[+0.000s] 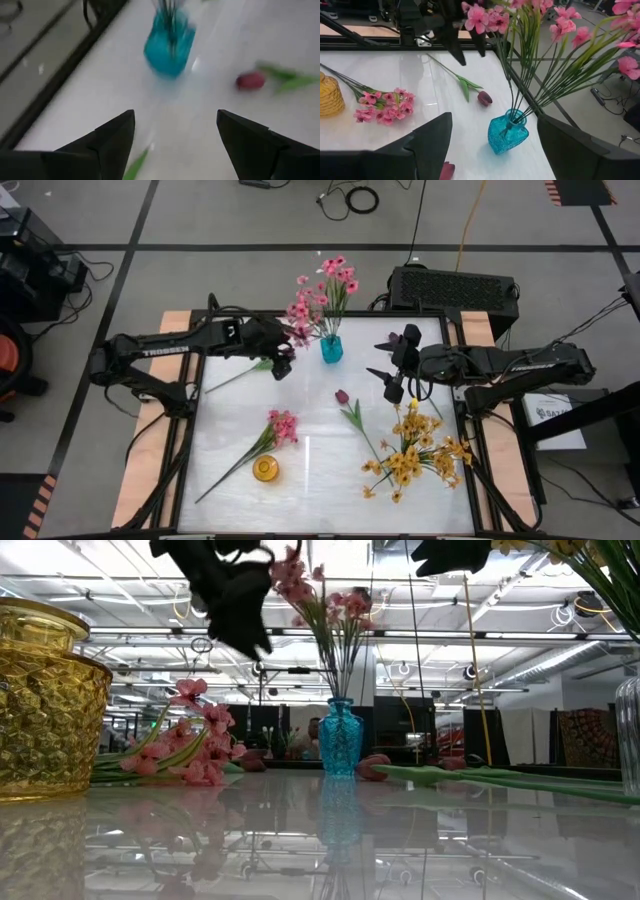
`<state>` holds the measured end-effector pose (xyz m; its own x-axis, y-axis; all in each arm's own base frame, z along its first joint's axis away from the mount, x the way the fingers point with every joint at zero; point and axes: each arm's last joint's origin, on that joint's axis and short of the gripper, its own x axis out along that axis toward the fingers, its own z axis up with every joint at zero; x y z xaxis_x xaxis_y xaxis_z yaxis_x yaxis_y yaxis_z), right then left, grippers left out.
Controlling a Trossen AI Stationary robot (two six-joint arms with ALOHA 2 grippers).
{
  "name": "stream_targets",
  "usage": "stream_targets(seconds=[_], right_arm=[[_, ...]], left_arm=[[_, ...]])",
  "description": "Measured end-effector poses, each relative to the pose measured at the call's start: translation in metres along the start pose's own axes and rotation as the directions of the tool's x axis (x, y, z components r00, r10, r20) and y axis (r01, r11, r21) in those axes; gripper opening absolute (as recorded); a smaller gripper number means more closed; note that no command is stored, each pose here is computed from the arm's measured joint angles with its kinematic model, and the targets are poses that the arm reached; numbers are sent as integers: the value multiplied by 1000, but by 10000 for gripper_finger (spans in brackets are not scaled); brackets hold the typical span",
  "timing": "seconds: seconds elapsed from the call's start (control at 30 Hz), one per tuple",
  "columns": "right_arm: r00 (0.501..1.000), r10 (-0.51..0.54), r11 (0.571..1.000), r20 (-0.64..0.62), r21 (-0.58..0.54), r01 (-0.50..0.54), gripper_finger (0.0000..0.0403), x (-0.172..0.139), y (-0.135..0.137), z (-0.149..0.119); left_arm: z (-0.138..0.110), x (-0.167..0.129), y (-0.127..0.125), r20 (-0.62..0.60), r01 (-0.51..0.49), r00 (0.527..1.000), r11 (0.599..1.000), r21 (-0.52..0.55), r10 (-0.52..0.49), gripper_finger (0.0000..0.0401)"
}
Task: Sort flowers into vase by color
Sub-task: Put the pink flowers into the blue vase
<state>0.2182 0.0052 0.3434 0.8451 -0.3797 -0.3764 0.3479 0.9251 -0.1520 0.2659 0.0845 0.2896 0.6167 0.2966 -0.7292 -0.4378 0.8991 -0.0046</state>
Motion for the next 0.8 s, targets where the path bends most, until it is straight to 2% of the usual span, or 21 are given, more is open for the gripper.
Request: stream_targets(seconds=[0.07, 0.3, 0.43, 0.5, 0.63, 0.8], right_arm=[[1000, 0, 1000, 0, 0, 0, 285, 0, 0, 0], [1000, -1, 1000, -14, -7, 1, 285, 0, 0, -1], [1000, -2, 1000, -28, -13, 1, 285, 0, 0, -3], [1000, -2, 1000, -29, -10, 1, 285, 0, 0, -3], [1000, -2, 1000, -28, -10, 1, 285, 0, 0, -3], [1000, -2, 1000, -28, -10, 2, 285, 0, 0, -3]], left_arm=[[4, -4, -2, 45, 7, 999, 1000, 12, -7, 288], [2, -29, -1, 90, 25, 996, 999, 21, -26, 288], [1, -58, -9, 156, 174, 972, 984, 29, -176, 288], [-2, -72, -14, 184, 212, 959, 977, 34, -215, 288], [-9, -88, -30, 190, 279, 940, 959, 46, -283, 288], [-24, -85, -66, 112, 321, 938, 944, 78, -329, 288]])
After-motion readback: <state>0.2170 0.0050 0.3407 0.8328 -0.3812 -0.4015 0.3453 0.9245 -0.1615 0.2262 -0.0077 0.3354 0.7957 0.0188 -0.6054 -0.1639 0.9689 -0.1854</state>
